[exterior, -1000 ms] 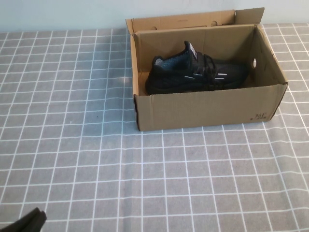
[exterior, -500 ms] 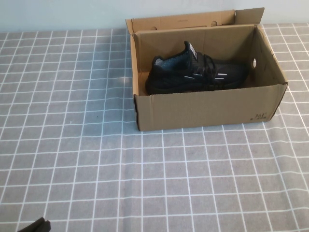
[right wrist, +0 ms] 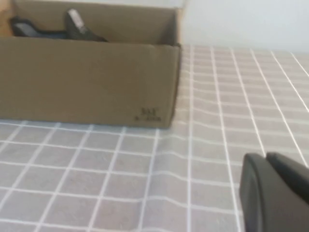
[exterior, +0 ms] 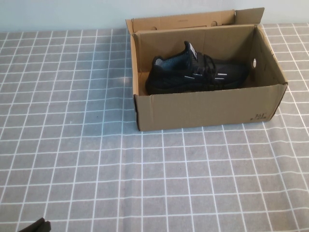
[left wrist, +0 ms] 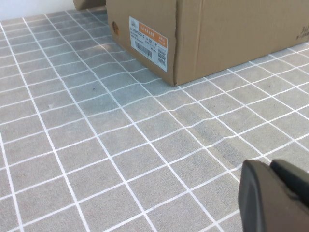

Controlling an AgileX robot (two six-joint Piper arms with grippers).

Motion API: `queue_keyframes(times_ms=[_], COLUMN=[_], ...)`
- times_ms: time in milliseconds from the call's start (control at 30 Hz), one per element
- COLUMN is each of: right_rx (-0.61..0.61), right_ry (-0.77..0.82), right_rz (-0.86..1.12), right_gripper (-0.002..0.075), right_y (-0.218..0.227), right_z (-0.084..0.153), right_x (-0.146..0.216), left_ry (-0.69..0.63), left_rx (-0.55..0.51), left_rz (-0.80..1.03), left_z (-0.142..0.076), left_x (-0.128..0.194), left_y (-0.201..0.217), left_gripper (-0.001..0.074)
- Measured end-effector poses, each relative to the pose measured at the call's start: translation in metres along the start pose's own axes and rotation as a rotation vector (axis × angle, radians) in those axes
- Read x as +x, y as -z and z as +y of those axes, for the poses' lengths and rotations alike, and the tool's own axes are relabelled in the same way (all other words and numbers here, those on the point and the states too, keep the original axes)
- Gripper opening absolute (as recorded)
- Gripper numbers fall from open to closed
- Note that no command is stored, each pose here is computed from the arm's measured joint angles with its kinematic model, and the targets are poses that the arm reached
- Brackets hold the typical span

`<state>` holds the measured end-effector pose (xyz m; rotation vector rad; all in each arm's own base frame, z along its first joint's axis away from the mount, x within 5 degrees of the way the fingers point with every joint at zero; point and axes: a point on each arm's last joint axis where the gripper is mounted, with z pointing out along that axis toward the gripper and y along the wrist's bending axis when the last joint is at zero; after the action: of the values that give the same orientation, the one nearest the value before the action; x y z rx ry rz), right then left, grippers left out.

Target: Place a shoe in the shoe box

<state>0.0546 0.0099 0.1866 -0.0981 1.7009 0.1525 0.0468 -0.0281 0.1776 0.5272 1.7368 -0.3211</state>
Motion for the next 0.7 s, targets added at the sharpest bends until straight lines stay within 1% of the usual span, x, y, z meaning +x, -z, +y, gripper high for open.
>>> queue_keyframes(times_ms=[100,233,700], right_rx=[0.029,0.022,0.02], right_ry=[-0.026,-0.041,-0.056], right_rz=[0.051,0.119,0.124], right_gripper=[-0.0016,-0.0016,-0.0016], right_y=[0.0,0.001,0.001], right_z=[-0.001,0.0,0.0], right_x=[0.005,0.011,0.011], left_ry=[0.0,0.0,0.0], left_rx=[0.0,0.0,0.0], left_rz=[0.002,0.002,0.002], left_z=[0.0,0.0,0.0], left_x=[0.0,0.0,0.0], left_y=[0.0,0.0,0.0], left_gripper=[0.0001,-0.0001,0.0001])
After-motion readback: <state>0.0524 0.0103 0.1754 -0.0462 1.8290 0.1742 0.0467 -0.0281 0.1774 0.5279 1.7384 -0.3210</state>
